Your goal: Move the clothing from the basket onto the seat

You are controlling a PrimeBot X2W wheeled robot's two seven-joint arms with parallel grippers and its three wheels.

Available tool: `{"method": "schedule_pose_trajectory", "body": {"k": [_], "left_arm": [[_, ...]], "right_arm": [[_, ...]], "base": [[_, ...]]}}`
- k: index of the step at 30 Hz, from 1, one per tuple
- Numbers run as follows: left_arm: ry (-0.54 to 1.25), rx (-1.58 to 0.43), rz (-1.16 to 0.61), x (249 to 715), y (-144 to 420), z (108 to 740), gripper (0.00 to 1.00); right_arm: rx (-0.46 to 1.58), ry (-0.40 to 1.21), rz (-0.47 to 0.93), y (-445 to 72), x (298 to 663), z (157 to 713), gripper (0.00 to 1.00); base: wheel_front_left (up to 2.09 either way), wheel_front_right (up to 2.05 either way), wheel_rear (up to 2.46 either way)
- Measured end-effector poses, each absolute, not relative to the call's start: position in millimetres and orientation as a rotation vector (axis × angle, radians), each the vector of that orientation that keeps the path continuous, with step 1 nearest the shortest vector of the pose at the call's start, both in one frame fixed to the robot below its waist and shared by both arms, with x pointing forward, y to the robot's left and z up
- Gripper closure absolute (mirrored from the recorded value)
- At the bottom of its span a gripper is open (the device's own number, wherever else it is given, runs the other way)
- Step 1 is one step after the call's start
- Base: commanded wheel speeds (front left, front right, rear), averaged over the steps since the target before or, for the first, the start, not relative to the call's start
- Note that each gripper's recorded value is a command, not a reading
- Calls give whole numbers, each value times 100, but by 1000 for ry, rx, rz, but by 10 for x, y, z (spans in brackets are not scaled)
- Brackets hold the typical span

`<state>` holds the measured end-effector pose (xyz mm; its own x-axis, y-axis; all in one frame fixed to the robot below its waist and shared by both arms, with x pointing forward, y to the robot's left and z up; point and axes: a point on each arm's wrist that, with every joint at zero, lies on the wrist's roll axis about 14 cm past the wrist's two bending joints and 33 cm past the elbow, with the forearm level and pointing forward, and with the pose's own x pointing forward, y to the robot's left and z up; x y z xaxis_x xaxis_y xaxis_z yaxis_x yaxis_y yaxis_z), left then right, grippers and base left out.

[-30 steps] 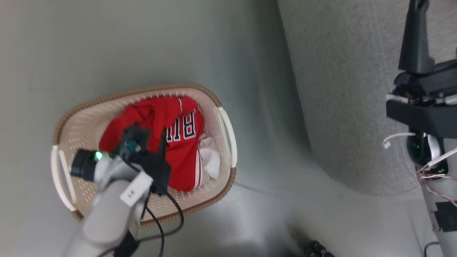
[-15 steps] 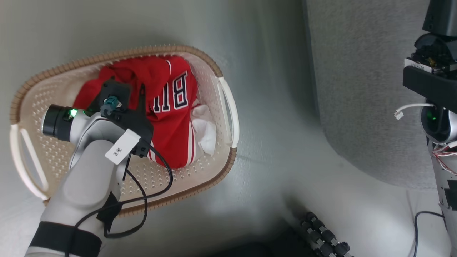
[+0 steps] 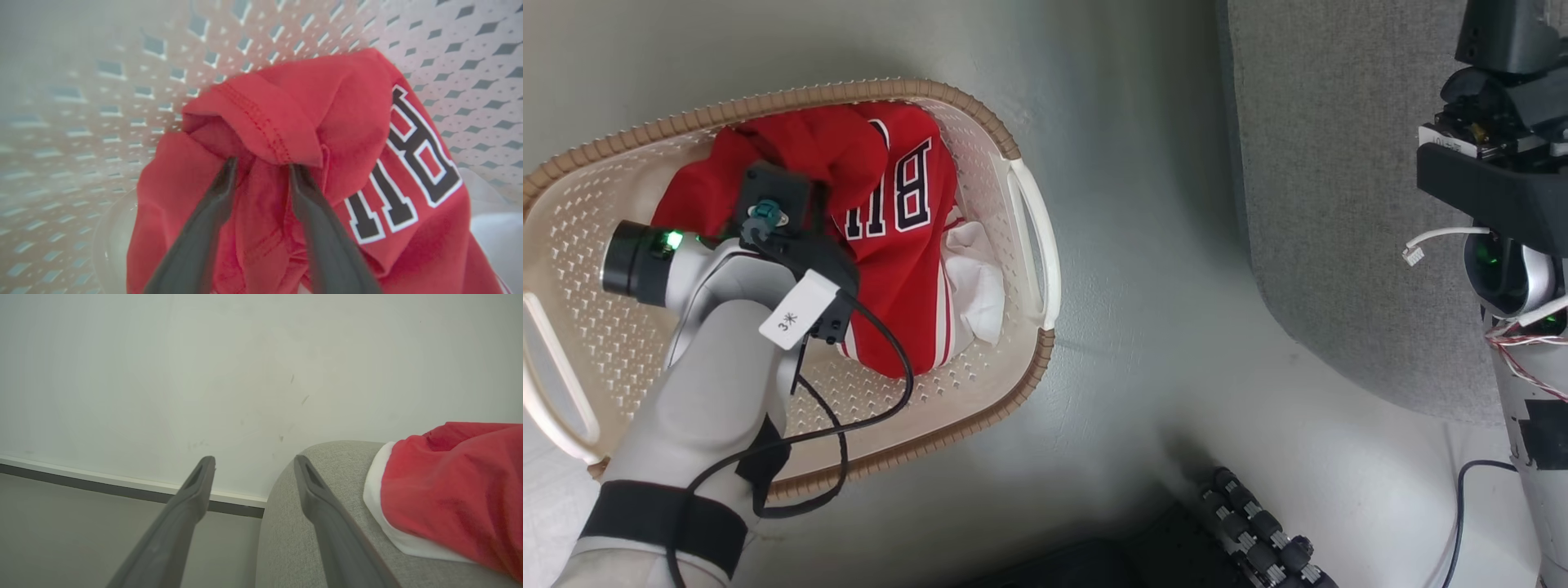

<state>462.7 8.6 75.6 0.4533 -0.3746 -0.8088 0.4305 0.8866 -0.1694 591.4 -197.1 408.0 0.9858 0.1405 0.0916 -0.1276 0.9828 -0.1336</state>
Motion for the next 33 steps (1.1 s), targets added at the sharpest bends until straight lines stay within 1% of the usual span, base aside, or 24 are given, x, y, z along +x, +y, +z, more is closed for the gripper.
{"method": "schedule_pose_trajectory", "body": {"k": [10, 18, 28, 33], "left_arm": [[910, 5, -499, 4655, -47, 1000, 100], [840, -24, -533, 4528, -12, 1323, 100], [681, -50, -529, 4759, 52, 2001, 100], [612, -50, -520, 4789, 114, 2338, 100]], "right_arm": [[-134, -83, 129, -2001, 5896, 4117, 0], [-115, -73, 131, -1975, 5828, 4231, 0], [-78, -58, 150, -1860, 5647, 4398, 0], [-64, -56, 137, -1865, 5528, 4504, 0]], "base": [[0, 0, 0], [0, 0, 0], [0, 0, 0], [0, 0, 0]]}}
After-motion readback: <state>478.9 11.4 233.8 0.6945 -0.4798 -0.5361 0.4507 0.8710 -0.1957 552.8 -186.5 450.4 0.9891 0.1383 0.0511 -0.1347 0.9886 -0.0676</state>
